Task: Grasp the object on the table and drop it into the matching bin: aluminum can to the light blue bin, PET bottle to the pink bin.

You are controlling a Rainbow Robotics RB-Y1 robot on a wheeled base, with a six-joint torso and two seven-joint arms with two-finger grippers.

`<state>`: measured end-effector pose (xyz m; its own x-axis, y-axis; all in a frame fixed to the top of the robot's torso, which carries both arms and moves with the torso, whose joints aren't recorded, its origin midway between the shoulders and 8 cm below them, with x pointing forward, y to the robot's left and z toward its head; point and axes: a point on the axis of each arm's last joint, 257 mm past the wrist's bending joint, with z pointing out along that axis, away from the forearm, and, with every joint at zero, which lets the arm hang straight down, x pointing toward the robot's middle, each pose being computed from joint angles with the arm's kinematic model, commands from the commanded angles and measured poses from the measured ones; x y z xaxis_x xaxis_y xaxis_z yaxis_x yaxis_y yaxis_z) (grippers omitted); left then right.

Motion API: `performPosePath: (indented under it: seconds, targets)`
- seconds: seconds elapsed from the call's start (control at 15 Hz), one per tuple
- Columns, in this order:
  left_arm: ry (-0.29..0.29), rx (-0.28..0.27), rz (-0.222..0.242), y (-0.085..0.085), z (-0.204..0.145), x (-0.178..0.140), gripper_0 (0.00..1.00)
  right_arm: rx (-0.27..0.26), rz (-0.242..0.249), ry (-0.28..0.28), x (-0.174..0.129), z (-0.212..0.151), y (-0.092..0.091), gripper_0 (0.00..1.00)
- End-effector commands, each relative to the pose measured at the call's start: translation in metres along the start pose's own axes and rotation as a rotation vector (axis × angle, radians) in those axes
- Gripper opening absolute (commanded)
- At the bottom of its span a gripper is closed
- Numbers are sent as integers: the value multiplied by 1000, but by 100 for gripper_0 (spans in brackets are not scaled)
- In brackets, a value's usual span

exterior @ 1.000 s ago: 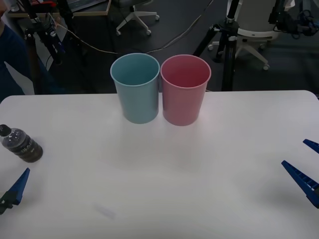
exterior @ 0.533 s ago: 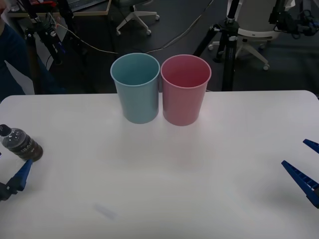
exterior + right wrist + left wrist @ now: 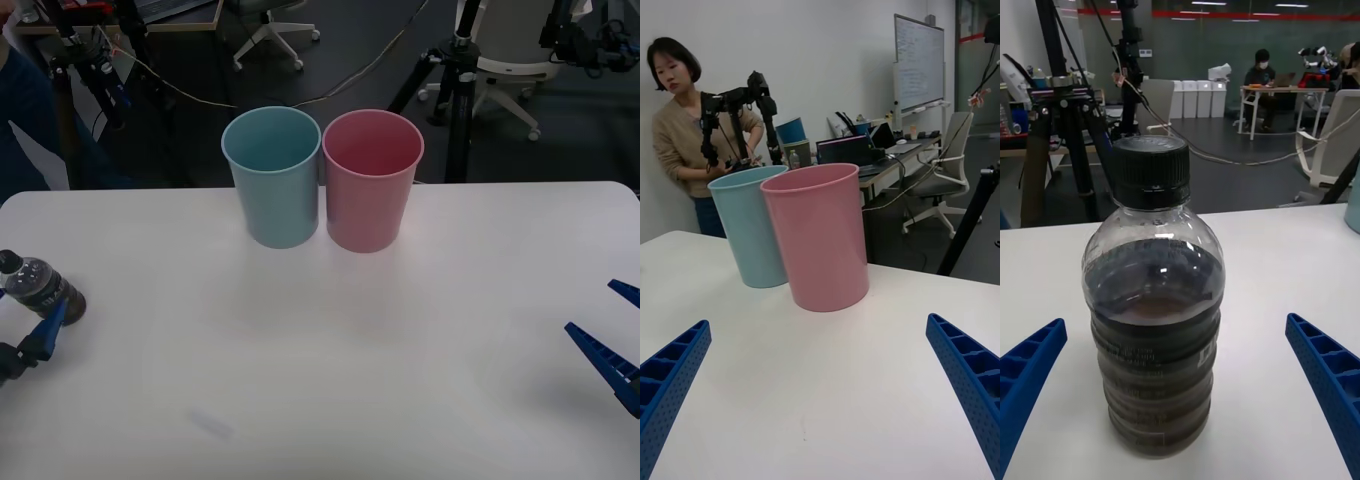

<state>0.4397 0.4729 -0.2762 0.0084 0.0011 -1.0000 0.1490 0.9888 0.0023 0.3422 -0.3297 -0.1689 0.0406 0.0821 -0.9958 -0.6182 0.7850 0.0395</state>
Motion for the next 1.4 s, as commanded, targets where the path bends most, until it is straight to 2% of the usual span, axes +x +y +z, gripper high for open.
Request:
performPosePath:
  seconds: [0.07,0.6,1.2,1.27,1.33,1.4]
  targets:
    - [2,-14,0,5,7,-1,100,0,0,0,0,0,0,100]
    - [29,-72,-8,15,35,-2,100,0,0,0,0,0,0,100]
    - [66,-101,-18,12,58,3,100,0,0,0,0,0,0,100]
    - [72,-100,-14,12,59,4,94,0,0,0,0,0,0,100]
    - [72,-102,-17,13,60,4,77,0,0,0,0,0,0,100]
    - [69,-101,-21,12,61,2,46,0,0,0,0,0,0,100]
